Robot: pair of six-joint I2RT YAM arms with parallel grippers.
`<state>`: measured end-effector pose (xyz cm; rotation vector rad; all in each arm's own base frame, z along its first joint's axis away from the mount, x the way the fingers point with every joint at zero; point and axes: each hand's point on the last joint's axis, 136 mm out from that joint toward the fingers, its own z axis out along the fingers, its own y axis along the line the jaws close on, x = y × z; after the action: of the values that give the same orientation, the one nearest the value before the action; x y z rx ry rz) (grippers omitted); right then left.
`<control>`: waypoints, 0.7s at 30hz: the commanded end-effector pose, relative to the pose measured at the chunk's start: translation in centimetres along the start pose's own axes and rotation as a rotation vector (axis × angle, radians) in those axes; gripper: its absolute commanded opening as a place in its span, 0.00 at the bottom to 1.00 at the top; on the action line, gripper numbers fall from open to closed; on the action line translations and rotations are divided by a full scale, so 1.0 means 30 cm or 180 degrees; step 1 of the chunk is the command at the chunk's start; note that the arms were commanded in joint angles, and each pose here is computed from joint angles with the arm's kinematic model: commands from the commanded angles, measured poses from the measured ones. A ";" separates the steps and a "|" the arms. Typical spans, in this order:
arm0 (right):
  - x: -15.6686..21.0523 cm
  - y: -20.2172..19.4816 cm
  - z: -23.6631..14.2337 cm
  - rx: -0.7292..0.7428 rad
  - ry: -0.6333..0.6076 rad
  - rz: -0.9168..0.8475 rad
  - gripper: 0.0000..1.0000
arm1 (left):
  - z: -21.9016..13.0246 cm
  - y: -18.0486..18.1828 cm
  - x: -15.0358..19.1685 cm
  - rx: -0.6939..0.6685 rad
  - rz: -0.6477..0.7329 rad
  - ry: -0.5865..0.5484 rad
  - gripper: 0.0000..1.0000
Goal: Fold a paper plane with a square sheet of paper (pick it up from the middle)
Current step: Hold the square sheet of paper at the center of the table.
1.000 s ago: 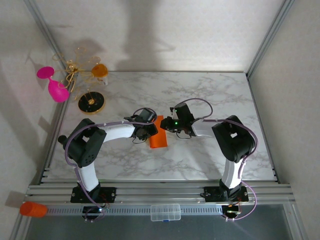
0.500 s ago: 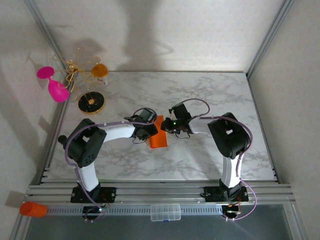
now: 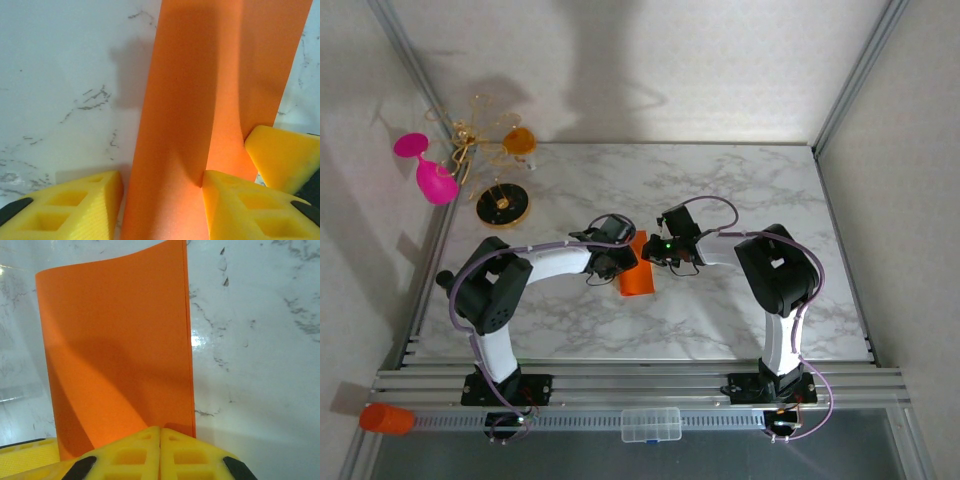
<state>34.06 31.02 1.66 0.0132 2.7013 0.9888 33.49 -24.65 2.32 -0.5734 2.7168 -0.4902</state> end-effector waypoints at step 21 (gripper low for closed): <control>0.200 -0.292 0.075 0.0869 0.0443 0.0327 0.05 | -0.188 -0.269 -0.175 0.1216 0.0057 -0.0285 0.46</control>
<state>34.66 31.46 1.42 0.0134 2.6760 1.0063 38.01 -26.27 10.76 -0.4871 2.4737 -0.8267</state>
